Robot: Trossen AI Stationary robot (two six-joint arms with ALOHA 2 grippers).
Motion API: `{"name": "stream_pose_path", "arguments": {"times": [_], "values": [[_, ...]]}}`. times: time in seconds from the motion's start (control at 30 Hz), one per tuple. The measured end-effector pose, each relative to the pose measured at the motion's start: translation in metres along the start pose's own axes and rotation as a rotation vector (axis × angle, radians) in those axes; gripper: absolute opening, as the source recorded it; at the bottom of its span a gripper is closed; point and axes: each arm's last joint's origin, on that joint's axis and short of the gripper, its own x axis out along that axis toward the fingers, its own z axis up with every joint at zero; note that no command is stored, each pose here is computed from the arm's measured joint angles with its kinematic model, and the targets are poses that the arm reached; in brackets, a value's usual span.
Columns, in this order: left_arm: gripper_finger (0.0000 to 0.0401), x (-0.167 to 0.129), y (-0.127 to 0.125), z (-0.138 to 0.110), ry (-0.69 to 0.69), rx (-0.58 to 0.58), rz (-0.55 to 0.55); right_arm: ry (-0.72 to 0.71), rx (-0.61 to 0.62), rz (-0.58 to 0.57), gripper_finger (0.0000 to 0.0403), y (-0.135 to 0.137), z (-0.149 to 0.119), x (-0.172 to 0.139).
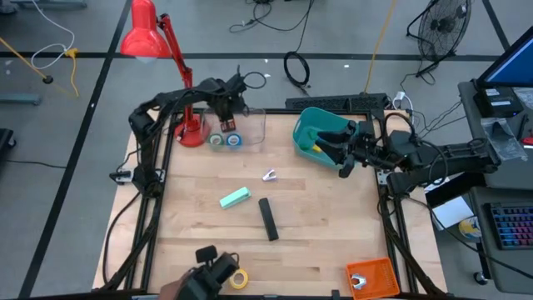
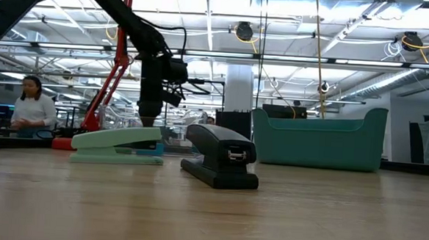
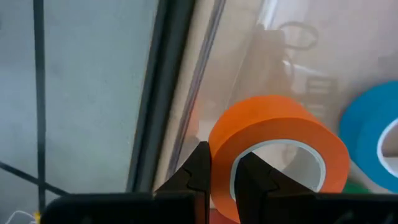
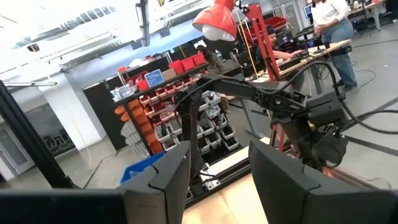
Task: Pick and place Stapler, Stapler remover, tape
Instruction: Put the orange tape into the transparent bin
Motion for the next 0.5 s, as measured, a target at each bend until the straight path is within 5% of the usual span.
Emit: {"name": "stream_pose_path", "arguments": {"times": [0.5], "values": [[0.0036,0.0023,0.007,-0.0049,-0.028,-0.053,-0.118,-0.015,0.002,-0.023,0.0155,-0.0005,0.0008,-0.0001]]}}
